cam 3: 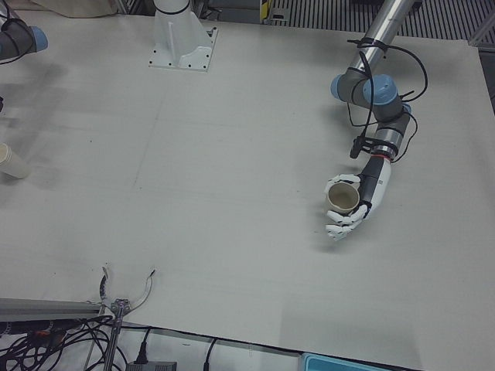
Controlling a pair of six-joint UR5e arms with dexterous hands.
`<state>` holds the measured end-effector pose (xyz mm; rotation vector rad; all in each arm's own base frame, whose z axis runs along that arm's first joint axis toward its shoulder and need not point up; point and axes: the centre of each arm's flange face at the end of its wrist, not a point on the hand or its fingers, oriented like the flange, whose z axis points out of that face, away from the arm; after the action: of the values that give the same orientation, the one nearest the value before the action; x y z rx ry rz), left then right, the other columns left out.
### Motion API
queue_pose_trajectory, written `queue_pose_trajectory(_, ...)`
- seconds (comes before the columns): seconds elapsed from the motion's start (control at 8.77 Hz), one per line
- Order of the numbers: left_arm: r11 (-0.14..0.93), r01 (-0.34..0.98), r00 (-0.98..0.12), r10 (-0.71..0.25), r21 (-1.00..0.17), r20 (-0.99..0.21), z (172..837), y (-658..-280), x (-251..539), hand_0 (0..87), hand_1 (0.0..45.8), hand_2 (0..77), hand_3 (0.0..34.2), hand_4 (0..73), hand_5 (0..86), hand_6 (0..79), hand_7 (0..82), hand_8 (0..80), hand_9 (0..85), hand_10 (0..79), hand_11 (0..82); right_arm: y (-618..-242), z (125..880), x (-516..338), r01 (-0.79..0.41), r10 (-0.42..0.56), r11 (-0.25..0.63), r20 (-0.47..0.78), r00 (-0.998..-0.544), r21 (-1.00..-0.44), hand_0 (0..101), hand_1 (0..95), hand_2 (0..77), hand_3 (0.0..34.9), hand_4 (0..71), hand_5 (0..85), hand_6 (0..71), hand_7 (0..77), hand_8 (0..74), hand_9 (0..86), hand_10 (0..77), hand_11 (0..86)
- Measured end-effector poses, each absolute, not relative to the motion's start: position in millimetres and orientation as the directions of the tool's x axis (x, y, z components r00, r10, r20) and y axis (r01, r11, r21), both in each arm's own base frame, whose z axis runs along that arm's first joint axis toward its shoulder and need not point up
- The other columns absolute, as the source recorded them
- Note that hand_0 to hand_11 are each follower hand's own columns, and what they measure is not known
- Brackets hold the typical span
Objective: Pour water
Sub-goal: 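Move the right hand to the side of the white paper cup, then close the right hand fingers around the white cup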
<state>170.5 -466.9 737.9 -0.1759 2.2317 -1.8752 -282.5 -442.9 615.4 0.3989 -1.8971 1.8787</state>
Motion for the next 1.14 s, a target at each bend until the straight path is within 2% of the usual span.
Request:
queue_pose_trajectory(0.34, 0.173, 0.053, -0.968, -0.232, -0.984, -0.093, 747, -457, 162, 60.5, 30.0, 38.2, 0.0, 30.5, 40.9, 19.6, 33.8, 16.4, 25.1, 9.3, 17.5, -446, 603, -303, -0.491, 0.107, 0.059, 0.495, -0.862, -0.869, 43, 12.0, 19.1, 0.0, 0.0, 0.5, 0.5, 1.1, 0.5, 1.1, 0.5, 1.1)
queue_pose_trajectory(0.46, 0.172, 0.054, -0.968, -0.232, -0.984, -0.093, 750, -455, 160, 60.9, 30.0, 38.2, 0.0, 30.5, 40.9, 19.6, 33.8, 16.4, 25.1, 9.3, 17.5, -447, 598, -307, -0.49, 0.107, 0.065, 0.494, -0.863, -0.869, 43, 14.2, 16.9, 0.0, 0.0, 0.5, 0.5, 1.1, 0.5, 1.1, 0.5, 1.1)
queue_pose_trajectory(0.91, 0.17, 0.057, -0.968, -0.232, -0.984, -0.096, 755, -451, 157, 61.2, 30.0, 38.2, 0.0, 30.5, 40.9, 19.6, 33.8, 16.4, 25.6, 10.4, 17.5, -443, 594, -318, -0.488, 0.118, 0.078, 0.494, -0.862, -0.87, 44, 14.7, 18.0, 0.0, 0.0, 0.5, 0.5, 1.1, 0.5, 1.1, 0.5, 1.1)
queue_pose_trajectory(1.14, 0.169, 0.058, -0.968, -0.232, -0.984, -0.097, 756, -451, 157, 61.7, 30.0, 38.2, 0.0, 30.5, 40.9, 19.6, 33.8, 16.4, 25.6, 10.4, 17.5, -438, 592, -325, -0.45, 0.11, 0.075, 0.456, -0.883, -0.89, 44, 14.7, 18.0, 0.0, 0.0, 0.5, 0.5, 1.1, 0.5, 1.1, 0.5, 1.1)
